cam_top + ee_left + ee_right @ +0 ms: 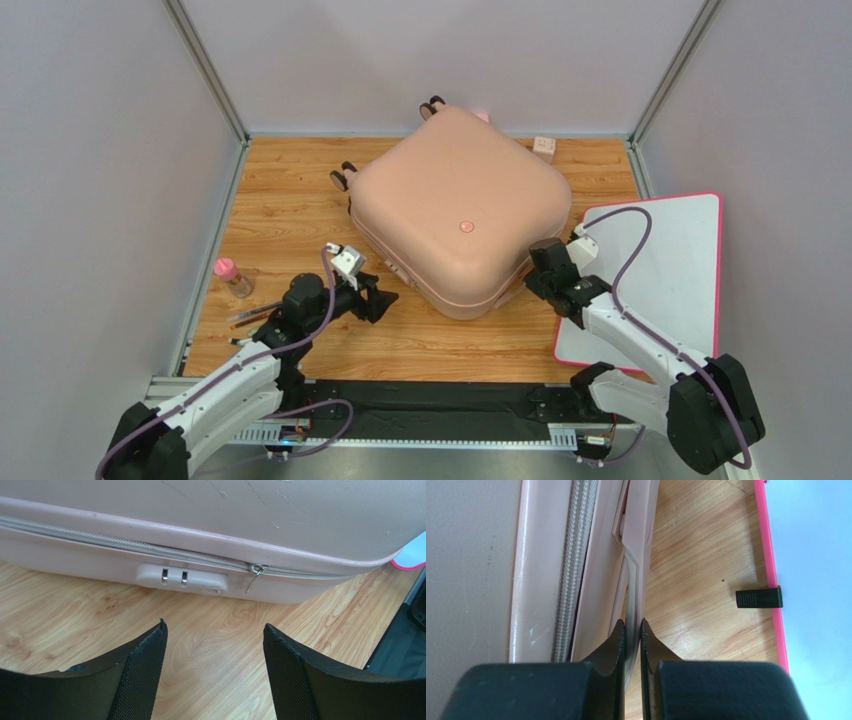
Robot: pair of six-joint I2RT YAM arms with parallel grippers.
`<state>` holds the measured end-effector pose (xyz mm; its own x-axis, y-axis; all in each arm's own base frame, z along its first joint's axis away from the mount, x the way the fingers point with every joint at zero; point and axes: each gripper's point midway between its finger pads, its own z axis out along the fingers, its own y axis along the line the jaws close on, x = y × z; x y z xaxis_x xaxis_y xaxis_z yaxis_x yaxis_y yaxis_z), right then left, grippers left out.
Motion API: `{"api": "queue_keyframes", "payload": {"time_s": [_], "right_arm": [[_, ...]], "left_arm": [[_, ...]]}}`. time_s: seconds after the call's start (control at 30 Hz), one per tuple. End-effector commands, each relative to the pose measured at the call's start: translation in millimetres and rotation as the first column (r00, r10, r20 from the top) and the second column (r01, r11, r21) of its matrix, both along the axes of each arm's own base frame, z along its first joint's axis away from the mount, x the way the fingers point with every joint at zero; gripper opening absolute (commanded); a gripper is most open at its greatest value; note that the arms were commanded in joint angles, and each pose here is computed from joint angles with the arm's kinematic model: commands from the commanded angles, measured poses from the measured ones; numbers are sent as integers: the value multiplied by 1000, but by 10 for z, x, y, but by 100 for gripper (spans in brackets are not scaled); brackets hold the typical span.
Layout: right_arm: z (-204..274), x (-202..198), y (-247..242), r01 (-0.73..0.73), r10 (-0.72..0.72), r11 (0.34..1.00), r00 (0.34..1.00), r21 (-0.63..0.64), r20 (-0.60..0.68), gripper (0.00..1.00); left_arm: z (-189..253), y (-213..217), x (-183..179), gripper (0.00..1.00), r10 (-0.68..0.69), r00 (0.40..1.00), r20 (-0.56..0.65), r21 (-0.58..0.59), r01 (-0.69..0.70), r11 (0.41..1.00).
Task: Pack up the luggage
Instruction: Zip the luggage at the center of the board.
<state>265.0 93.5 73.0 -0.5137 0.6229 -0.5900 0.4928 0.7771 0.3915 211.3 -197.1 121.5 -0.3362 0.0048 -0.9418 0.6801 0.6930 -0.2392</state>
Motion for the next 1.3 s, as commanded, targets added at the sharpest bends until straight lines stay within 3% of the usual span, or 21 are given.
{"api": "queue_keyframes", "payload": {"time_s": [0.0,0.23,0.7,1.27], "right_arm": [[128,70,-109,-2,4,998,1000,-66,30,0],[76,68,-60,-9,10,999,1000,-38,28,0],[60,56,-17,-23,24,1000,999,-18,22,0],[40,33,-3,-37,37,999,999,-14,16,0]], "left_arm": [[313,-200,29,74,-90,987,130,-73,100,992],[397,-304,2,72,-98,981,165,-102,116,988],[217,-530,79,70,-119,985,123,-38,125,991],[330,-591,139,64,-121,979,165,-27,127,992]]}}
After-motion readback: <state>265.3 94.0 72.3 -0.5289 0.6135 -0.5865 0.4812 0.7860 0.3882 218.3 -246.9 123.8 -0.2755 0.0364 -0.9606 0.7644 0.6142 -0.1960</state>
